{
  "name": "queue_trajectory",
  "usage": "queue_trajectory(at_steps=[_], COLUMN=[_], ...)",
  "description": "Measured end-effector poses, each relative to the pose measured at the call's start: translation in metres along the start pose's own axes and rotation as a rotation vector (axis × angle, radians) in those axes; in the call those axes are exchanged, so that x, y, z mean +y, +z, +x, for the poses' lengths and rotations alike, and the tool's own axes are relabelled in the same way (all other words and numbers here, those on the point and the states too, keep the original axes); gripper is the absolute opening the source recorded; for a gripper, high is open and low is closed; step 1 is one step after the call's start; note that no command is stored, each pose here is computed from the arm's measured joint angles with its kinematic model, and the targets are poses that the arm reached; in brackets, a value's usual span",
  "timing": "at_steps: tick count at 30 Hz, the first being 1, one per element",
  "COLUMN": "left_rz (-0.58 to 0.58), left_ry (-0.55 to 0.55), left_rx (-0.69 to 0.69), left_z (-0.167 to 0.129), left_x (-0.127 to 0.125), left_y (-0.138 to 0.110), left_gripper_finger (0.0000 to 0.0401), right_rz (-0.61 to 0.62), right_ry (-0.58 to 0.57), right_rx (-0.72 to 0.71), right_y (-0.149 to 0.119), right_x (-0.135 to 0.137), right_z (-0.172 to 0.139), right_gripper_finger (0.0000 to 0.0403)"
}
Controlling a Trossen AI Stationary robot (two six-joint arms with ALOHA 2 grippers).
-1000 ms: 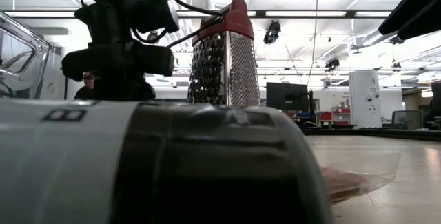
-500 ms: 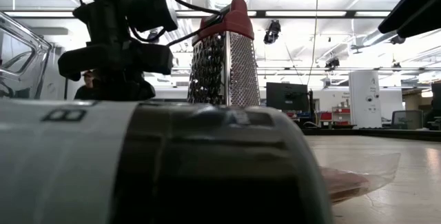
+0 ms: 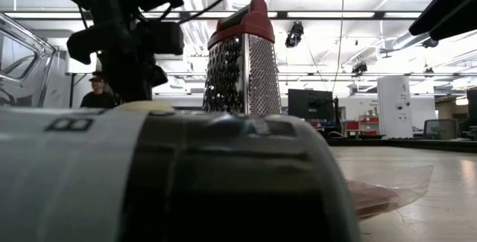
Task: Pick & Place Food Item
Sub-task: Put the bottom orange donut into the black bin
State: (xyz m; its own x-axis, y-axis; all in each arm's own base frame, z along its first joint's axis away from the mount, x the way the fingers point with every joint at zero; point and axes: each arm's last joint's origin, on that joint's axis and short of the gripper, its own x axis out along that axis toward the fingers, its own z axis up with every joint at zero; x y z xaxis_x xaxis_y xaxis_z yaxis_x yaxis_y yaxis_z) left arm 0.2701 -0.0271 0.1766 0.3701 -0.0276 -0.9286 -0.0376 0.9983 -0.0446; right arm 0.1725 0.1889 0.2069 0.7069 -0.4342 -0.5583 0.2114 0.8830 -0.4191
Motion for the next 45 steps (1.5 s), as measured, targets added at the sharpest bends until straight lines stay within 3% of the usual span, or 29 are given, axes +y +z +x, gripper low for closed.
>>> queue_trajectory(at_steps=[12, 21, 26, 30, 33, 36, 45], left_rz=[0.060, 0.165, 0.191, 0.192, 0.199, 0.206, 0.243], left_ry=[0.066, 0.063, 0.096, 0.099, 0.097, 0.096, 0.091], left_rx=[-0.180, -0.358, -0.376, -0.387, -0.401, -0.418, -0.500], left_z=[-0.039, -0.058, -0.059, -0.059, -0.060, -0.061, -0.064], left_x=[-0.011, -0.034, -0.039, -0.039, -0.039, -0.040, -0.043], left_y=[0.001, 0.006, 0.005, 0.006, 0.007, 0.009, 0.016], left_gripper_finger=[0.0000, 0.0000, 0.0000, 0.0000, 0.0000, 0.0000, 0.0000], right_rz=[0.037, 0.002, -0.069, -0.144, -0.146, -0.100, 0.095], right_ry=[-0.086, -0.050, 0.095, 0.318, 0.447, 0.507, 0.613], right_rx=[-0.133, -0.209, -0.288, -0.411, -0.514, -0.571, -0.763], right_y=[0.003, 0.011, 0.031, 0.047, 0.051, 0.043, -0.011], right_x=[0.000, 0.011, 0.026, 0.033, 0.021, -0.005, -0.074], right_z=[0.001, 0.002, -0.002, -0.005, -0.009, -0.013, -0.021], right_gripper_finger=[0.0205, 0.0205, 0.0201, 0.0188, 0.0175, 0.0163, 0.0152])
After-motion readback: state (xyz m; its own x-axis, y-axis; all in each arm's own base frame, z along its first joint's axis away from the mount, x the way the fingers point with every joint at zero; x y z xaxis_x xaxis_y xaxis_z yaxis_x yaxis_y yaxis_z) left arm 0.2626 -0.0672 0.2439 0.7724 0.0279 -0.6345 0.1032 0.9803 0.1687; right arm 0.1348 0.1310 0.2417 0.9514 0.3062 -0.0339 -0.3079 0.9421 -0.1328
